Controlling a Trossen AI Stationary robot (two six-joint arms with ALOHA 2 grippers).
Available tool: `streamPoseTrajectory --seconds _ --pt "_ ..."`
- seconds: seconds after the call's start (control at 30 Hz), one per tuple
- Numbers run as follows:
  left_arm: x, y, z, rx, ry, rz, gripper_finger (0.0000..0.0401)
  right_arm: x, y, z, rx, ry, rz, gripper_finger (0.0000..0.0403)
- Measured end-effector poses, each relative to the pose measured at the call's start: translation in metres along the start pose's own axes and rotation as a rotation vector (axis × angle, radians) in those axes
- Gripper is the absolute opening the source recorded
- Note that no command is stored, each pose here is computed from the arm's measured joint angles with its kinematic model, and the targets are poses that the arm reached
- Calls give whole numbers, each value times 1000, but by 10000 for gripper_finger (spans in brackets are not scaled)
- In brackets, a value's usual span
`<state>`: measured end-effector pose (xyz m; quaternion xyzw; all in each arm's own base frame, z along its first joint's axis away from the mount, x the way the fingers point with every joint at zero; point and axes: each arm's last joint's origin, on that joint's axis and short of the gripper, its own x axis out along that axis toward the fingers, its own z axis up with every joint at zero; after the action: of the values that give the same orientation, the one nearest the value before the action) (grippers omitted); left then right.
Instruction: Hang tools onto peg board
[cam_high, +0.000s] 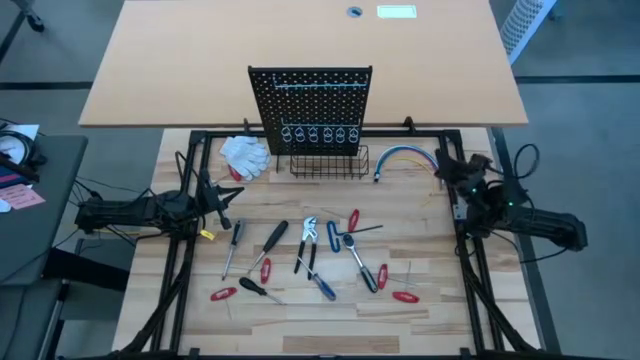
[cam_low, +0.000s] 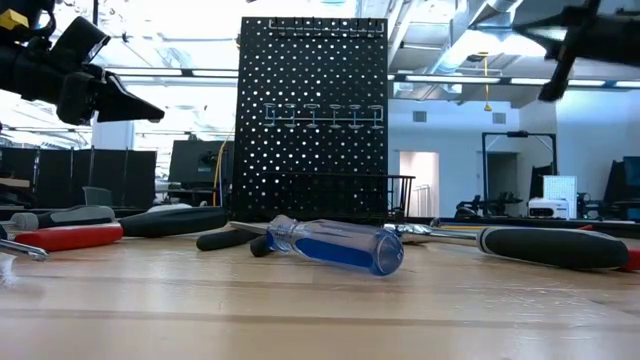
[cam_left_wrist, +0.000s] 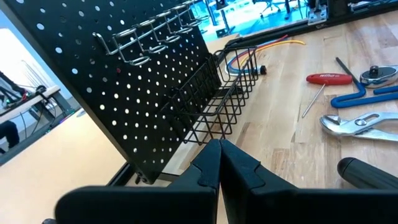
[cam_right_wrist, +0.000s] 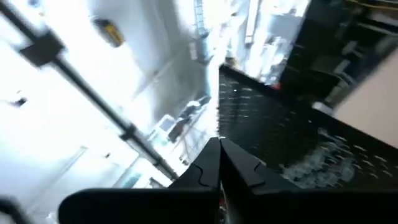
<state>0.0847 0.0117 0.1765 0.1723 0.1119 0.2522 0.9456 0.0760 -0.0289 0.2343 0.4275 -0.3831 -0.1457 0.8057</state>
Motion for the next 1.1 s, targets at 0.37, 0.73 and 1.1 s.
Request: streamPoseTrajectory --seconds 0.37,0.73,1.1 --pt "0 0 1 -4 -7 3 0 38 46 15 -126 203 -43 13" --pt "0 0 1 -37 -7 2 0 88 56 -18 -308 941 -438 88" --pt "0 0 1 -31 -7 2 0 87 29 -129 0 1531 -787 225"
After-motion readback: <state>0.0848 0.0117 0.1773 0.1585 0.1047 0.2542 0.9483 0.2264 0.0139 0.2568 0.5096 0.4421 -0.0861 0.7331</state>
